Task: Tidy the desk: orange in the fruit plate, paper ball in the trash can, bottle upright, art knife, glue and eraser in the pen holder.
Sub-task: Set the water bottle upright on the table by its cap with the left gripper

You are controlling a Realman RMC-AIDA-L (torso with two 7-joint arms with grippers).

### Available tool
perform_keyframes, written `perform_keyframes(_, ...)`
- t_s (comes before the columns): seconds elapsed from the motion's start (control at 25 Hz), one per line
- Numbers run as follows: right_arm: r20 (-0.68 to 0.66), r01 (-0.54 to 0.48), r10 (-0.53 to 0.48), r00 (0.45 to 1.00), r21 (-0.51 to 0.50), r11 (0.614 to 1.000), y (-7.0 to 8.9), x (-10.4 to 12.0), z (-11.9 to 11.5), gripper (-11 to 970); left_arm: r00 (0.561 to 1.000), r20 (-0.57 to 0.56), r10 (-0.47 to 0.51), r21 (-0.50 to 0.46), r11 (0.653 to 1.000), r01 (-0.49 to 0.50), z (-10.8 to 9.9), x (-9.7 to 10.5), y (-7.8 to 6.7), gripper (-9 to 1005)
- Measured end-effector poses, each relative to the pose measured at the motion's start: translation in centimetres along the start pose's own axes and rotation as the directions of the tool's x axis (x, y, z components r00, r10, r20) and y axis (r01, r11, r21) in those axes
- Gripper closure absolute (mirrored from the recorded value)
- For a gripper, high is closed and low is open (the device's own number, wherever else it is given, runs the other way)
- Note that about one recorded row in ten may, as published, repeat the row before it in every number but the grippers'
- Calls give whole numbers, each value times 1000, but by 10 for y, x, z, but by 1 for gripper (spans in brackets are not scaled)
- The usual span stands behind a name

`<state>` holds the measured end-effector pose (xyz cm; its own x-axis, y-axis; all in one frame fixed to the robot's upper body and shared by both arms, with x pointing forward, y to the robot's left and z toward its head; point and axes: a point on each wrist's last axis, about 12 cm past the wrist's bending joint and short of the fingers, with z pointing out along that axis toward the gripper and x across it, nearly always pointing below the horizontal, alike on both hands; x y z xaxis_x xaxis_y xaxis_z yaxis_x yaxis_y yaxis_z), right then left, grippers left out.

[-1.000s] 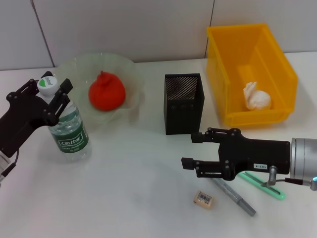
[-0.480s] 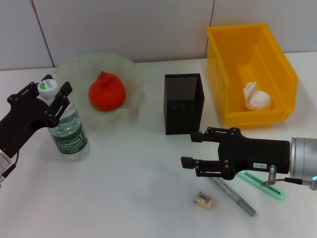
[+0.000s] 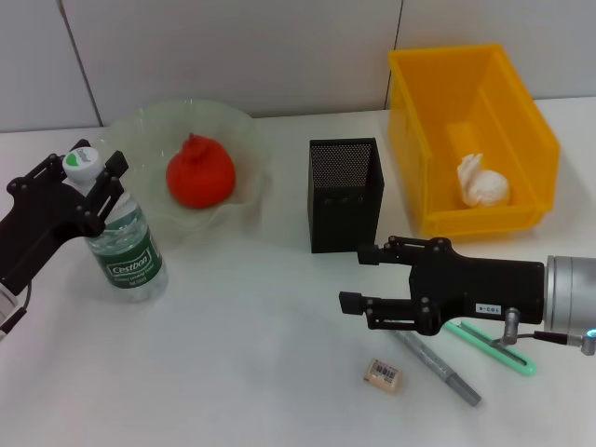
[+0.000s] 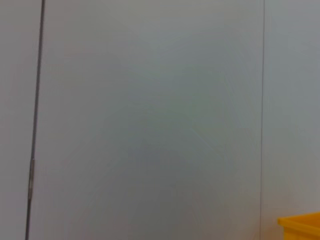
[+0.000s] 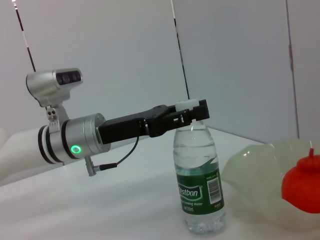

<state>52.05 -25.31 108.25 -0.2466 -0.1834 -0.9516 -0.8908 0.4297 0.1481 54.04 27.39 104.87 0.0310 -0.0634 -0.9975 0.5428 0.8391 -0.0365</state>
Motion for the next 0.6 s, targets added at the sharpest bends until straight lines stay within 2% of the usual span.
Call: perform_keyframes(0.6,0,-2,2,1000,3,1000,0,0,0,222,999,37,-9,31,999,8,-4,-3,-5,527)
